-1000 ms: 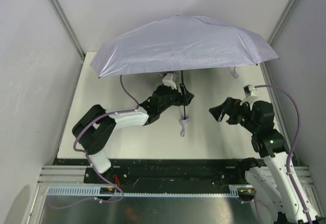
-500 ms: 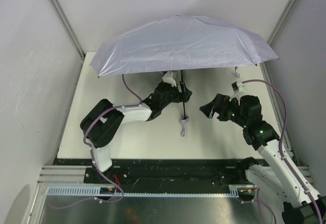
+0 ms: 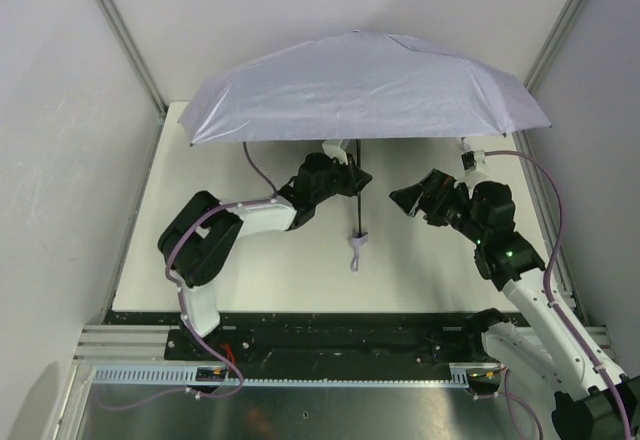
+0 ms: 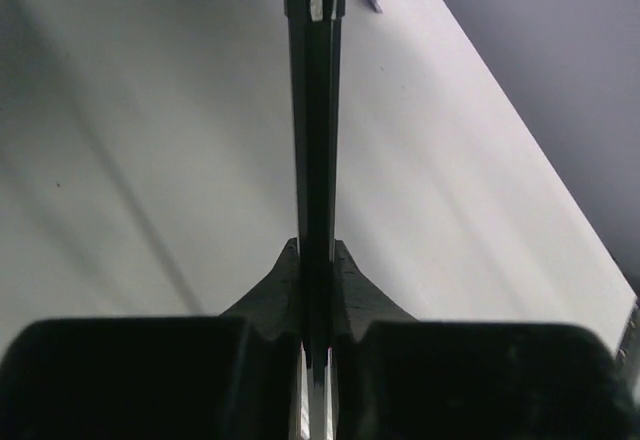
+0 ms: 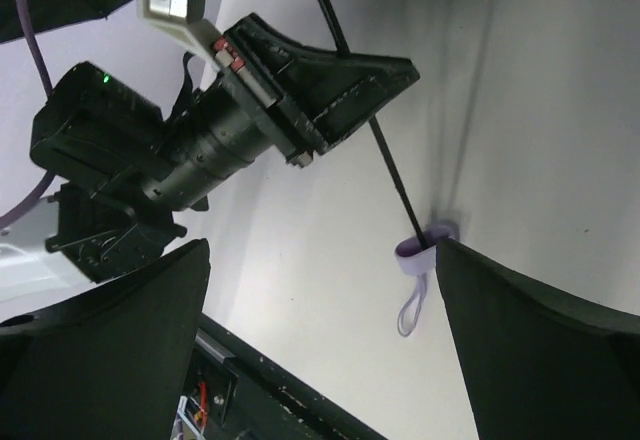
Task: Put away the umbrella
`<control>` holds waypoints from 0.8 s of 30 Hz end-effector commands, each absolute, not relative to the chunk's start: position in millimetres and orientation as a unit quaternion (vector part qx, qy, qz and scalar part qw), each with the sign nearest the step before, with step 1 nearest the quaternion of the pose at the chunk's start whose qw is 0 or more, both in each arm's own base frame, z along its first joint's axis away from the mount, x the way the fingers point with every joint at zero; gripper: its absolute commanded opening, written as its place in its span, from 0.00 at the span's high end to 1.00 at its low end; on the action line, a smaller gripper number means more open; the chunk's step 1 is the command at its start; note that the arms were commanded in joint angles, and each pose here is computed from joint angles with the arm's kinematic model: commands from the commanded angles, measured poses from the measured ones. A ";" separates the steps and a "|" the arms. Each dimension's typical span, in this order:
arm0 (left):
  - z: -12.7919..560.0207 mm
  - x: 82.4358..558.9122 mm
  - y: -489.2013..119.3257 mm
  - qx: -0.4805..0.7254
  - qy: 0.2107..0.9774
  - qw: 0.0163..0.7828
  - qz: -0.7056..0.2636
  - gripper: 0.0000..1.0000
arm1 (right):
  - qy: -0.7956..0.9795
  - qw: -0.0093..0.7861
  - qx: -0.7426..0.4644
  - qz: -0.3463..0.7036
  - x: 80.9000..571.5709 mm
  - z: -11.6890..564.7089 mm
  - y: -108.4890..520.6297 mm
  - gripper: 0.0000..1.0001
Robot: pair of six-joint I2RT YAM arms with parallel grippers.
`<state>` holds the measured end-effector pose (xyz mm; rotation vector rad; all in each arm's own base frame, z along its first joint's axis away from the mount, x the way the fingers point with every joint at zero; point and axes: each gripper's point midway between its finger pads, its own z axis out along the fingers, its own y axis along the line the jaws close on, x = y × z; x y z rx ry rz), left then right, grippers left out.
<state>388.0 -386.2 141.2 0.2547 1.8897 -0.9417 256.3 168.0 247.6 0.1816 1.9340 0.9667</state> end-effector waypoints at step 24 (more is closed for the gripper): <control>269.2 243.1 -334.4 0.057 0.760 0.505 -0.405 1.00 | 0.682 0.615 0.101 0.383 338.1 417.9 235.6 0.15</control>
